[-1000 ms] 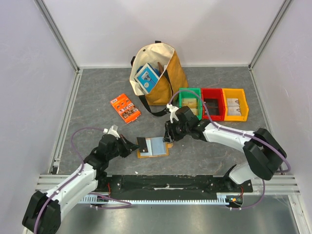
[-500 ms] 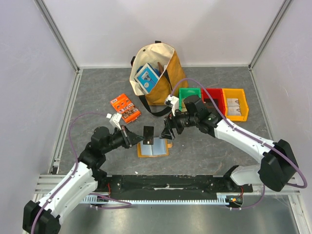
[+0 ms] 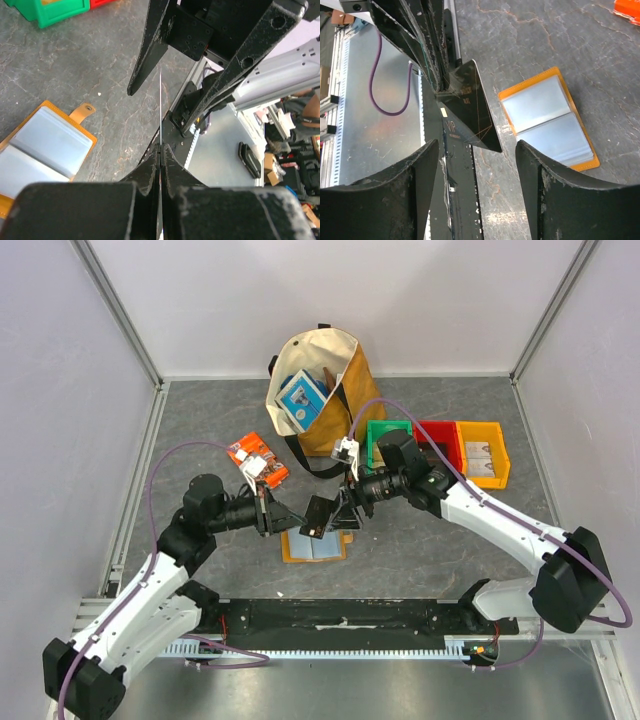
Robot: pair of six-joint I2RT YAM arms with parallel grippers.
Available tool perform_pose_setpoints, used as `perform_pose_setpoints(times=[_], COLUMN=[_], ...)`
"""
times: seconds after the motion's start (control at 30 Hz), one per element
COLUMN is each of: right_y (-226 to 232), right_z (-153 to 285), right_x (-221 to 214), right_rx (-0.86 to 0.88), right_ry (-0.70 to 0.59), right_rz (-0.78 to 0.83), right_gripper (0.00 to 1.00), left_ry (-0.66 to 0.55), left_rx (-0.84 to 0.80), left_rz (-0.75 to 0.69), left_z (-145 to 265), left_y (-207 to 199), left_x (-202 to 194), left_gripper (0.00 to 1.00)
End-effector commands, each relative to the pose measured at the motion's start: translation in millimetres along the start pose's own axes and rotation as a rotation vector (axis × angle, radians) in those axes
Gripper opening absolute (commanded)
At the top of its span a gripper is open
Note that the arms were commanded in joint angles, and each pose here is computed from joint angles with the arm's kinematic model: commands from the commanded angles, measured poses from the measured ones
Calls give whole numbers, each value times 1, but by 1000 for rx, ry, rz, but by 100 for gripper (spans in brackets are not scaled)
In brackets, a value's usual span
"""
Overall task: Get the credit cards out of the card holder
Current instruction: Place the credit card in the storage box.
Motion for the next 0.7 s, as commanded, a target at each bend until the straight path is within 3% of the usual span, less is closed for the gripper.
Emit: perform_pose_setpoints(times=[0.0,0.13,0.27,0.37,0.47,0.6,0.67], right_y=[17,17,17,17,15,12,7], right_z=[8,9,10,10,11,16,20], right_x=[16,17,18,17,16,14,15], right_rx=[74,91,97,103,102,89,46], right_ry=[-27,-27,-28,-26,-26,-37,-57], right_rz=[70,69,68,67,60,47,24], right_gripper=[68,59,44,25,0,0,0], left_ry=[49,80,108,120,134,136,126], left_rx=[-87,-129,-142,-143,-142,-109,-52], left_rz=[-112,-128,-138,-161,-174,-190,-197], left_z=[4,4,5,5,3,1,1], left_y=[-11,-13,-14,-13,-11,-7,-3], left_x=[8,7,5,5,6,11,16], left_gripper=[2,2,2,2,2,3,15])
Point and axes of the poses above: each gripper's point midway between its finger pads, its own z axis back along the fingers, its own y axis along the line the jaws close on, x = y × z, the point moved 6 cm from there along z, back along the fingers, and after that the axes turned 13 degrees about -z, right-handed, at the moved point
